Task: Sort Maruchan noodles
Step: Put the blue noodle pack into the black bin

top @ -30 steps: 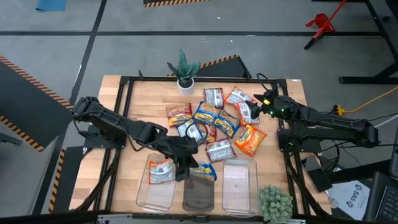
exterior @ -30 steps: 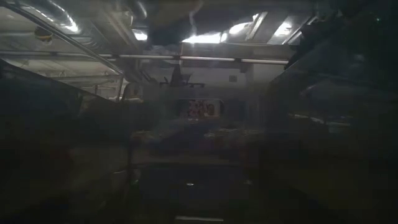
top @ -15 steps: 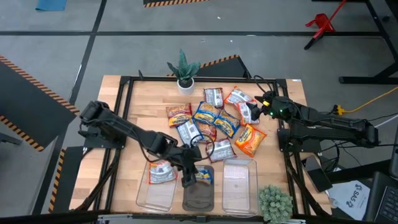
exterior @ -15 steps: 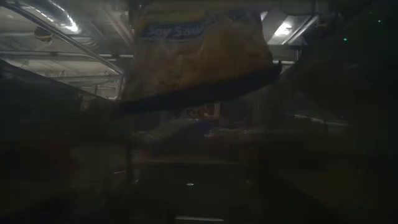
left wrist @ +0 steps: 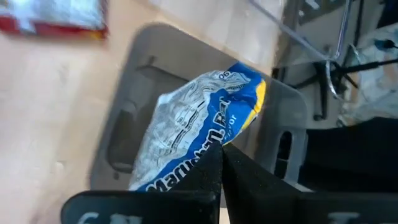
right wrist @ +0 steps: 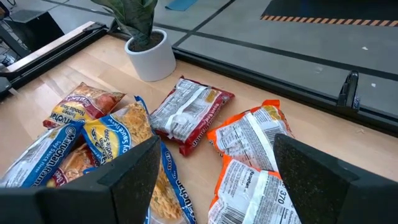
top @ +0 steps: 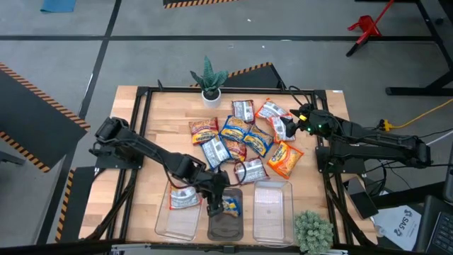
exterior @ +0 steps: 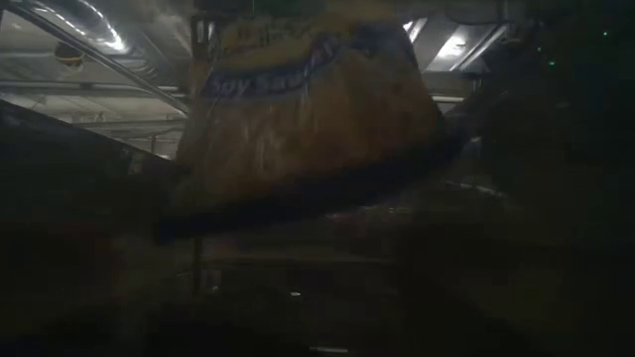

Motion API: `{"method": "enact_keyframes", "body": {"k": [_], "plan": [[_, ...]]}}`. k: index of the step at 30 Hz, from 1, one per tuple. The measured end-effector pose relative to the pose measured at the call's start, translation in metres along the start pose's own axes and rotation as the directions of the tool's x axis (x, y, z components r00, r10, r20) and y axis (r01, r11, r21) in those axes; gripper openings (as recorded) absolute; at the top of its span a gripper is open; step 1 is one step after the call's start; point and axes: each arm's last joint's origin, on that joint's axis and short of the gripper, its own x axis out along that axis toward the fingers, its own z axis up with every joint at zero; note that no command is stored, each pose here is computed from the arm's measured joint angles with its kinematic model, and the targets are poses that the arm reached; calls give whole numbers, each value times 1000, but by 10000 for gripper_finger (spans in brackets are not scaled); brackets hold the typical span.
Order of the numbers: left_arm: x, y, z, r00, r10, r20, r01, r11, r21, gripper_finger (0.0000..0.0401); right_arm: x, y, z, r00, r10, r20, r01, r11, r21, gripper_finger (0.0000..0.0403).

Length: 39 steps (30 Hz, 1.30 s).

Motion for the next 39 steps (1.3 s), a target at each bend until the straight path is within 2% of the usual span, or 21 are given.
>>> {"method": "enact_keyframes", "body": {"k": [4, 13, 23, 27, 30, 32, 36, 39], "plan": [[15, 3, -2, 999, -9, -54, 8, 1000, -4, 0, 0, 0, 0, 1000, 0, 0, 0, 1000, 2, 301], [14, 11, 3, 998, 58, -23, -58, 998, 7, 6, 0, 0, 0, 1000, 1, 1, -1, 1000, 2, 301], [10, 32, 17, 994, 98, -42, -96, 994, 43, 94, 0, 0, 0, 1000, 0, 1, 0, 1000, 2, 301], [7, 44, 25, 994, 69, -90, -69, 998, -2, 115, 0, 0, 0, 1000, 0, 1, 0, 1000, 2, 301], [6, 47, 28, 986, -25, -162, 12, 997, -82, 112, 0, 0, 0, 1000, 0, 1, 0, 1000, 2, 301], [7, 42, 23, 980, -56, -192, 39, 995, -95, 101, 0, 0, 0, 1000, 0, 0, 0, 1000, 2, 301], [4, 24, 10, 980, -55, -193, 48, 998, -44, 66, 0, 0, 0, 1000, 12, -5, -12, 1000, 2, 301], [0, 12, -1, 987, -12, -158, 12, 1000, 2, 35, 0, 3, 0, 995, 93, -30, -93, 996, -13, 301]]}}
